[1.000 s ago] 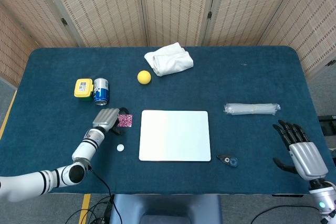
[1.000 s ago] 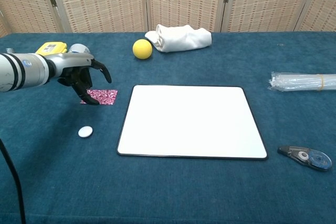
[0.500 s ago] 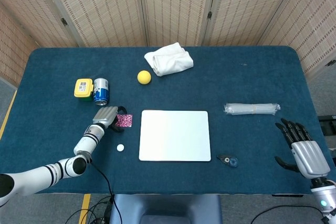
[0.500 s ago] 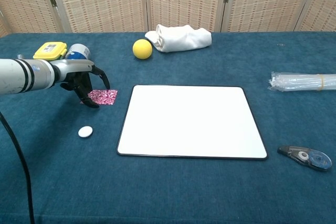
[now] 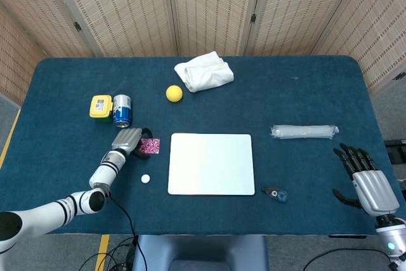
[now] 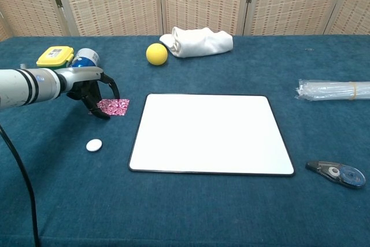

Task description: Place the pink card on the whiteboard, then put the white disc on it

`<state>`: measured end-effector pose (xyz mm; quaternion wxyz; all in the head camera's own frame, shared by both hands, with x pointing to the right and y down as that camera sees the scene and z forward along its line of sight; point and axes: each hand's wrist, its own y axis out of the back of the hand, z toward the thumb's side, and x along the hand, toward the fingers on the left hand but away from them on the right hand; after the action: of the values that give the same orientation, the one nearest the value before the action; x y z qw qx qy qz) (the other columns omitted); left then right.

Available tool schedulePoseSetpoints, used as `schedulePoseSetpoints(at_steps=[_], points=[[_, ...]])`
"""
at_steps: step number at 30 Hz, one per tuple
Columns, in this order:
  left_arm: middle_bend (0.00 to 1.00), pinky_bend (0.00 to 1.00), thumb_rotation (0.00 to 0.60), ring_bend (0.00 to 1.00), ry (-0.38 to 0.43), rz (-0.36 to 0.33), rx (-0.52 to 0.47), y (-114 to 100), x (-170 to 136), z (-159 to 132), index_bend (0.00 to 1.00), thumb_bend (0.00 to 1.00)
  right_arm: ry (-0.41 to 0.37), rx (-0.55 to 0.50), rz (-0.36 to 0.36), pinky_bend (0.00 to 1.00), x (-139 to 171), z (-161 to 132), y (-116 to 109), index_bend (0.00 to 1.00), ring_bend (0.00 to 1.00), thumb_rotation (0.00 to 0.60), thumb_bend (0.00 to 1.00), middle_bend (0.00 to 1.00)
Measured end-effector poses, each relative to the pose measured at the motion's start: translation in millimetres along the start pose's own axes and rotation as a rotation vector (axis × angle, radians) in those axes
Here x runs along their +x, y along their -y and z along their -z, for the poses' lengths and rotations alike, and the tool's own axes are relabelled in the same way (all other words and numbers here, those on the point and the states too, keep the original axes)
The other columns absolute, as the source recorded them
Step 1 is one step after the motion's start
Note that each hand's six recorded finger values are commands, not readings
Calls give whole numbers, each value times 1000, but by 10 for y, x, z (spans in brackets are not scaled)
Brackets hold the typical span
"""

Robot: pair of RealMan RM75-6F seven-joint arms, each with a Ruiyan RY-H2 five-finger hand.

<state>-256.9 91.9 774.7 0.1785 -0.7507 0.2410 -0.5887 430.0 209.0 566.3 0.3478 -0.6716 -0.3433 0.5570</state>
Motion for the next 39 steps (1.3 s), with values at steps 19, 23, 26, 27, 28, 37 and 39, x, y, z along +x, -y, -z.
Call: schedulePoseSetpoints(at_steps=[19,23,26,27,28,37,39], points=[[1000,1000,600,1000,37,-38,-5,-32,-61,-11,440,265,-6,4,3,0,8,-25,0,0,0,600,165,0],[1000,1000,600,1000,59,-40,-8,-50,-133,-98,427,265,-16,-2,-1,0,10,-42,-1,0,0,600,165,0],[1000,1000,600,1000,75,-42,-8,-62,-200,-188,421,265,-30,-8,-8,0,13,-65,3,0,0,600,165,0],[1000,1000,600,1000,81,-43,-7,-66,-229,-228,420,265,-34,-10,-10,0,16,-70,3,0,0,600,165,0],[1000,1000,600,1000,85,-45,-7,-69,-251,-261,419,265,-39,-12,-12,0,19,-76,3,0,0,600,164,0],[1000,1000,600,1000,113,-55,-7,-62,-463,-683,415,265,-57,-65,-7,0,39,-53,-73,0,0,600,165,0],[1000,1000,600,1000,125,-52,-6,-5,-476,-838,414,265,-56,-87,-3,0,36,-25,-111,0,0,600,165,0]])
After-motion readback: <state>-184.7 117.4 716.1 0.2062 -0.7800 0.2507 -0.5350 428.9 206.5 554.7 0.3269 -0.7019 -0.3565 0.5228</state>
